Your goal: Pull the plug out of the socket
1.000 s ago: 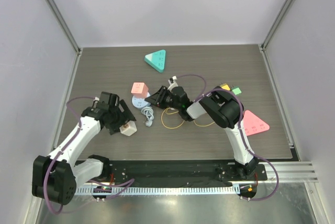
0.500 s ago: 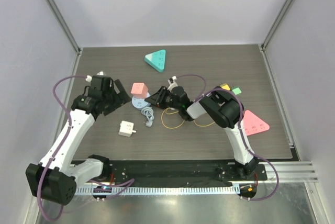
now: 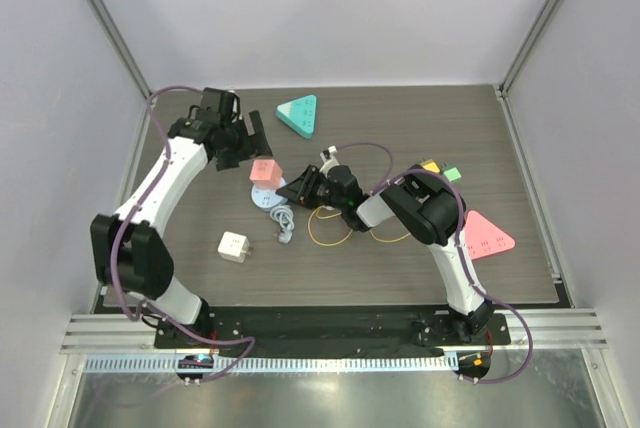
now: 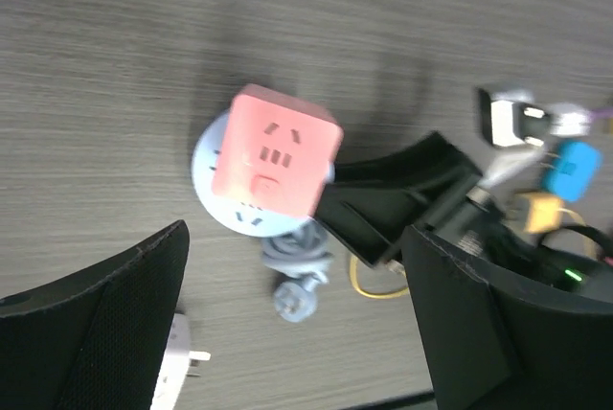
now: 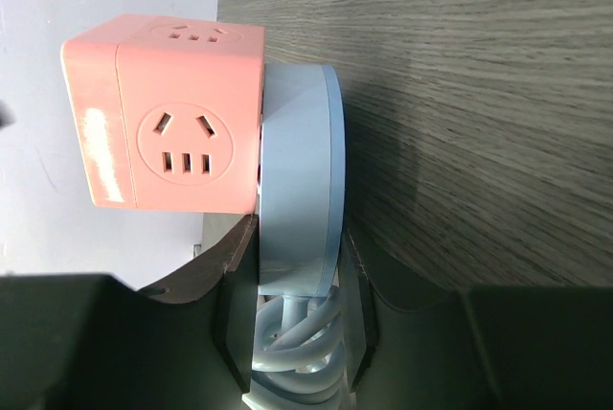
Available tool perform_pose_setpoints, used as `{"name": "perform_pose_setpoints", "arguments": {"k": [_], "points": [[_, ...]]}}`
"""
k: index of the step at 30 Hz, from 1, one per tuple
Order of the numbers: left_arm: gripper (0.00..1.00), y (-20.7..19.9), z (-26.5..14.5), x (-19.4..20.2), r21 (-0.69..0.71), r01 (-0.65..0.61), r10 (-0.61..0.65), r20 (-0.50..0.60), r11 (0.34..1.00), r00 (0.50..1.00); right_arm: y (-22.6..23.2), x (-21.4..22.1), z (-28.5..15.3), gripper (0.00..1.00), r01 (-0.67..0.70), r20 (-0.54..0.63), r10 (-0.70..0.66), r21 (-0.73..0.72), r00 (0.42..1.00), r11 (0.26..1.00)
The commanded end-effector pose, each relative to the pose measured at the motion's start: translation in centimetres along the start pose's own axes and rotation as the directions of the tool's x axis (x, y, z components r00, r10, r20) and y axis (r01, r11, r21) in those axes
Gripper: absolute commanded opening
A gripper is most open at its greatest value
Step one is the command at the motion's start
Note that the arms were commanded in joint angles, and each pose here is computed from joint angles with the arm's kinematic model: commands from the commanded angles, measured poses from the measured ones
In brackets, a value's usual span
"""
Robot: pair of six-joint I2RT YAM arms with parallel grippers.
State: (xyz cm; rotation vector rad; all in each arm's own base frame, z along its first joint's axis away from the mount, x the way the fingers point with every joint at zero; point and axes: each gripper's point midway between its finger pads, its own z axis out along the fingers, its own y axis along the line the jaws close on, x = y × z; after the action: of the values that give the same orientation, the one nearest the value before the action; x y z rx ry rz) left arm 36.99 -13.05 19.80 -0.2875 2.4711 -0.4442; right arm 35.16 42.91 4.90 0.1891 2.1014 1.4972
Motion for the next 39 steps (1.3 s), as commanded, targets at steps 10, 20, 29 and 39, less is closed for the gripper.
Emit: {"name": "perform_pose_setpoints", "arguments": {"k": [10,20,29,39], "points": [[1.0,1.1,4.7,0.3,0.016,-0.126,0.125,0.009,0.992,0.992,0.8,0.4,0.4,0.01,0.043,-0.048,-0.045,-0.04,0.998,0.998],[0.93,2.7,8.1,2.5,-0.033,-0.113,0.108,-0.124,0.993,0.986,1.0,0.6,0.5,0.01,0.039,-0.062,-0.042,-0.056,0.997,0.998],[0.54,2.8,9.4,4.9,-0.022,-0.087,0.079,-0.237,0.996,0.968,0.2,0.1,-0.3,0.01,0.02,-0.053,-0.022,-0.042,0.998,0.999],[0.0,0.0,7.6,3.9,0.112,-0.072,0.09,-0.161,0.991,0.983,-1.4,-0.1,0.9,0.01,-0.029,-0.06,0.031,0.023,0.998,0.999]]}}
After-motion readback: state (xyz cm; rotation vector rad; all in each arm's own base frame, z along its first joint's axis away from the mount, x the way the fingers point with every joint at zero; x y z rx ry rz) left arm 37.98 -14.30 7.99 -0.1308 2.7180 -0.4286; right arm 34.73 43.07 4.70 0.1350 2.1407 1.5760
